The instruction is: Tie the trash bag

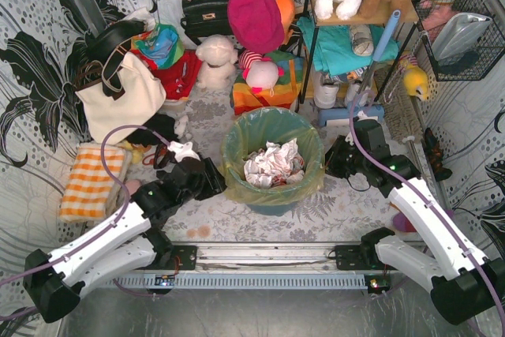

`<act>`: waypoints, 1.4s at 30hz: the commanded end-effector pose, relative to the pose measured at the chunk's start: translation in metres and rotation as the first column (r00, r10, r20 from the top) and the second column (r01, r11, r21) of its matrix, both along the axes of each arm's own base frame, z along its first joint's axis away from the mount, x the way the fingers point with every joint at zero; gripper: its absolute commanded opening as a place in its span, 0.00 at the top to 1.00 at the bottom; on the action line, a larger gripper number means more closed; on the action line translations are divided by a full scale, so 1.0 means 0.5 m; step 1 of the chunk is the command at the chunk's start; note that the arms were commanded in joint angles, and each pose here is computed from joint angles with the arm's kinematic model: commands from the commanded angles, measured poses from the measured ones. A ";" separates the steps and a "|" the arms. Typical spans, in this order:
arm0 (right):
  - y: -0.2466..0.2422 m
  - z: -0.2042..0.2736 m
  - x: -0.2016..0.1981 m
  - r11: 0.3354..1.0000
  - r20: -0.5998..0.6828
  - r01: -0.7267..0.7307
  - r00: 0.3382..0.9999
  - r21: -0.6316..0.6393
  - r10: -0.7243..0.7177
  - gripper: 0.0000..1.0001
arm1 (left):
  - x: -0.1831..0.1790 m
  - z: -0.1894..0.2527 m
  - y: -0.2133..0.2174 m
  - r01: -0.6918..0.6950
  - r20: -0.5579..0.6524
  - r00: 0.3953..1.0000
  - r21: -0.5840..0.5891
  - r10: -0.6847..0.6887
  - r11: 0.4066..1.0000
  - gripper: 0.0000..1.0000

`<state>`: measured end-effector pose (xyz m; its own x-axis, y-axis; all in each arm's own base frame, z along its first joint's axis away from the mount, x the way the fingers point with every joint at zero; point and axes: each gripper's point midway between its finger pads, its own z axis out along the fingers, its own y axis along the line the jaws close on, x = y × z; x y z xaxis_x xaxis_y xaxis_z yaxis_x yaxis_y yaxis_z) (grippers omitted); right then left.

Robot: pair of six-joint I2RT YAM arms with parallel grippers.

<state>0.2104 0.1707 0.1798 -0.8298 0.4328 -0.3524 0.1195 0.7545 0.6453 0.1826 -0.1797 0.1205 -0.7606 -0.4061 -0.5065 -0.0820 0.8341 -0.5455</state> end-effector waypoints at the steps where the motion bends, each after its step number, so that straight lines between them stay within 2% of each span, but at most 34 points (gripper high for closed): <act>1: 0.002 0.003 -0.013 1.000 -0.014 -0.004 1.000 0.015 0.004 1.00 | 0.050 0.046 -0.017 -0.013 0.142 0.990 -0.047 0.020 0.999 0.42; 9: 0.004 0.005 -0.013 1.000 -0.013 -0.007 1.000 0.019 0.007 1.00 | 0.076 0.027 0.001 -0.035 0.129 0.991 0.028 0.031 0.999 0.47; 13: 0.005 0.006 -0.013 1.000 -0.012 -0.009 1.000 0.020 0.009 1.00 | 0.082 0.016 0.012 -0.042 0.123 0.992 0.017 0.039 0.999 0.51; 20: 0.005 0.009 -0.013 1.000 -0.018 -0.018 1.000 0.013 0.018 1.00 | 0.109 0.052 -0.007 0.003 0.191 0.982 -0.034 0.003 0.999 0.50; 28: 0.001 0.012 -0.017 1.000 -0.014 -0.009 1.000 0.012 0.009 1.00 | 0.124 0.053 -0.023 0.047 0.195 0.980 -0.014 -0.043 0.999 0.49; 38: -0.003 0.010 -0.019 1.000 -0.015 -0.003 1.000 0.006 0.003 1.00 | 0.123 0.056 -0.008 0.026 0.204 0.979 -0.004 -0.025 1.000 0.56; 42: -0.004 0.010 -0.020 1.000 -0.014 -0.003 1.000 0.002 0.003 1.00 | 0.121 0.061 -0.005 0.023 0.212 0.977 -0.003 -0.022 1.000 0.65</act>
